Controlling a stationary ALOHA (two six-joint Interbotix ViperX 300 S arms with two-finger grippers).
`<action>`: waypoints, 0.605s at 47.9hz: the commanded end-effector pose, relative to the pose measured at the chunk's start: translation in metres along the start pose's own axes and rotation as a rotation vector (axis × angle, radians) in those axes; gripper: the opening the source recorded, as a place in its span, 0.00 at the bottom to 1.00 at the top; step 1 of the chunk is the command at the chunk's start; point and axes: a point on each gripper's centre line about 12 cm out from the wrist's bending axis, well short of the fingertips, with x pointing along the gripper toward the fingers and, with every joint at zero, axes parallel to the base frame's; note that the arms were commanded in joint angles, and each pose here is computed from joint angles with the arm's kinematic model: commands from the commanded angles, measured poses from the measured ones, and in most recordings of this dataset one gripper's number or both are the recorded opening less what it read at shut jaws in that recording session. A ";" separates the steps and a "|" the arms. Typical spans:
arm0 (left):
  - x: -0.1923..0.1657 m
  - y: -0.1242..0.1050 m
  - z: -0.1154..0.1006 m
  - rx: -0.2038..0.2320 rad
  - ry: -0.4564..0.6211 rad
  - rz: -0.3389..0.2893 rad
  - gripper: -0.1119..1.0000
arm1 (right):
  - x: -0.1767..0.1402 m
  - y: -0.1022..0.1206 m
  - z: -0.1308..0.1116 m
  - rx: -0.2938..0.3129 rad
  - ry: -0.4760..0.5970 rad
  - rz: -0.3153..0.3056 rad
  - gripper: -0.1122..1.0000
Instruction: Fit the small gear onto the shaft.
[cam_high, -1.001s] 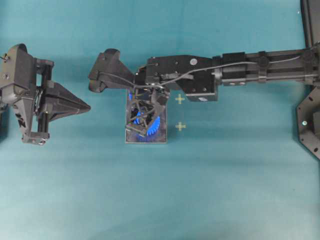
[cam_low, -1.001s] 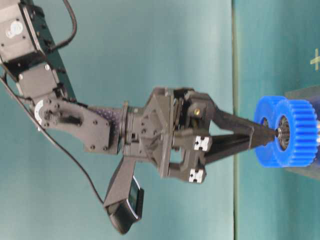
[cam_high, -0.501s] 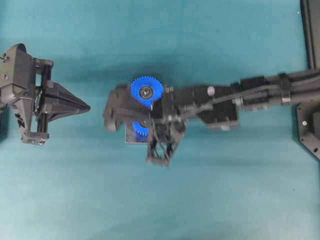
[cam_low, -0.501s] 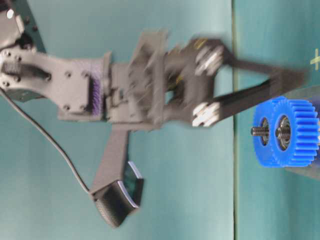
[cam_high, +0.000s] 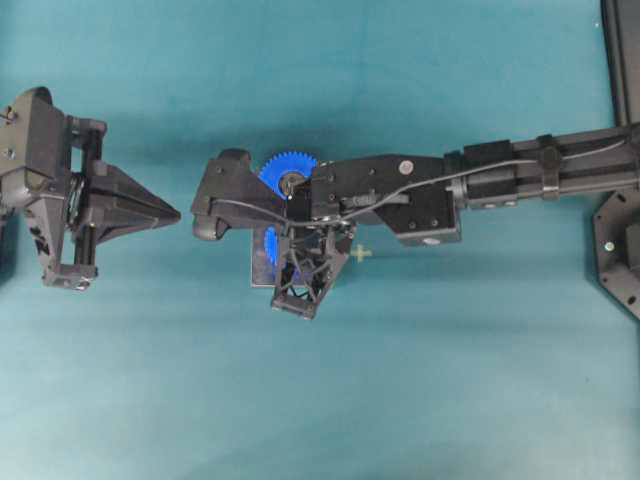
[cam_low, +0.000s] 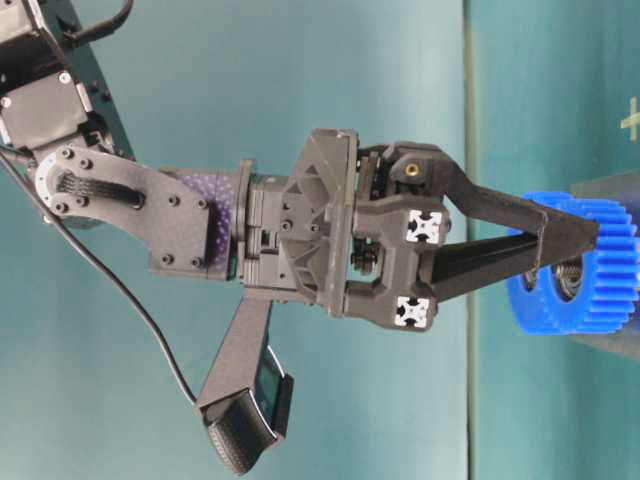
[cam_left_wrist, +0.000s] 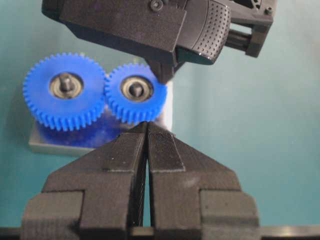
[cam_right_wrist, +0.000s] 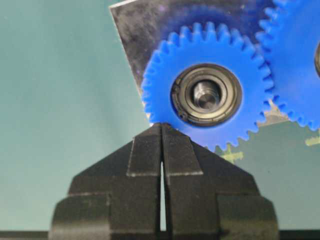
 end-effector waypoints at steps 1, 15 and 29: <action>-0.001 -0.001 0.006 0.002 -0.023 -0.004 0.10 | -0.016 0.000 0.004 0.000 -0.039 0.010 0.09; -0.001 -0.001 0.006 0.001 -0.024 -0.004 0.10 | -0.044 -0.008 0.019 0.011 -0.124 0.009 0.09; -0.002 -0.001 0.008 0.002 -0.030 -0.005 0.10 | -0.029 -0.028 0.030 0.038 -0.115 -0.022 0.09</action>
